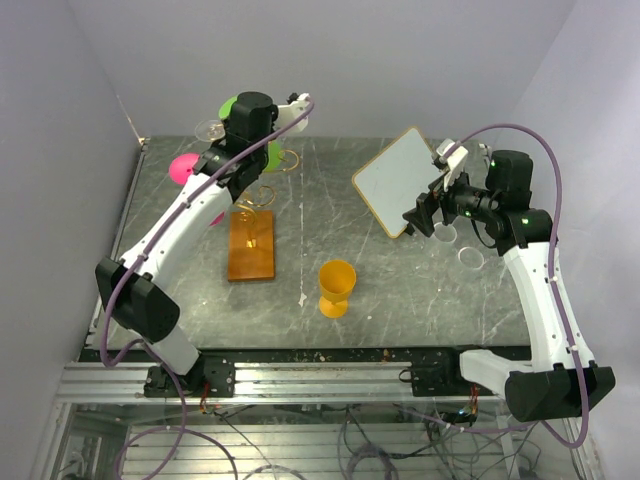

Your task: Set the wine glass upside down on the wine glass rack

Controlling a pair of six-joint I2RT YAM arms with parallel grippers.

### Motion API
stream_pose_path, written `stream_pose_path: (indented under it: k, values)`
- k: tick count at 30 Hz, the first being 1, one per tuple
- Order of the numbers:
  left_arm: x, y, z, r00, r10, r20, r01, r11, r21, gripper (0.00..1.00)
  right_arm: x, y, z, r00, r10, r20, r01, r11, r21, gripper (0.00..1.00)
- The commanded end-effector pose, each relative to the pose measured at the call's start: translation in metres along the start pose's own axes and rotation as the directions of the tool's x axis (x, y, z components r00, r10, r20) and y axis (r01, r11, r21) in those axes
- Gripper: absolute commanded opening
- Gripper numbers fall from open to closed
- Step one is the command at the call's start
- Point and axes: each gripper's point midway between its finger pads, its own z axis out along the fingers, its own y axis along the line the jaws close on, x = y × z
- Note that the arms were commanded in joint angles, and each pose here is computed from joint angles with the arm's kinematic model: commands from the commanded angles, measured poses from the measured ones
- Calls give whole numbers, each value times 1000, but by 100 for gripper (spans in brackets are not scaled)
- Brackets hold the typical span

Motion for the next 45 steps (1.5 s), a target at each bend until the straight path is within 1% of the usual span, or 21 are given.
stream_pose_path:
  k: [1,22,32,45]
  values:
    - [1,10,-17,1000,-1,9,1,1000,-14,7,-5,-4,-2,1000,-4,21,3,1000,11,100]
    - [4,-8,-33,997,72,-4,-72,997,37,7,-7,-6,-4,1000,4,27,-4,1000,16,100]
    - [-4,-17,-43,995,89,41,-92,992,81,7,-6,-7,-3,1000,11,26,-11,1000,12,100]
    - [-24,-21,-42,993,80,82,-88,992,94,7,-6,-9,-1,1000,17,22,-18,1000,5,100]
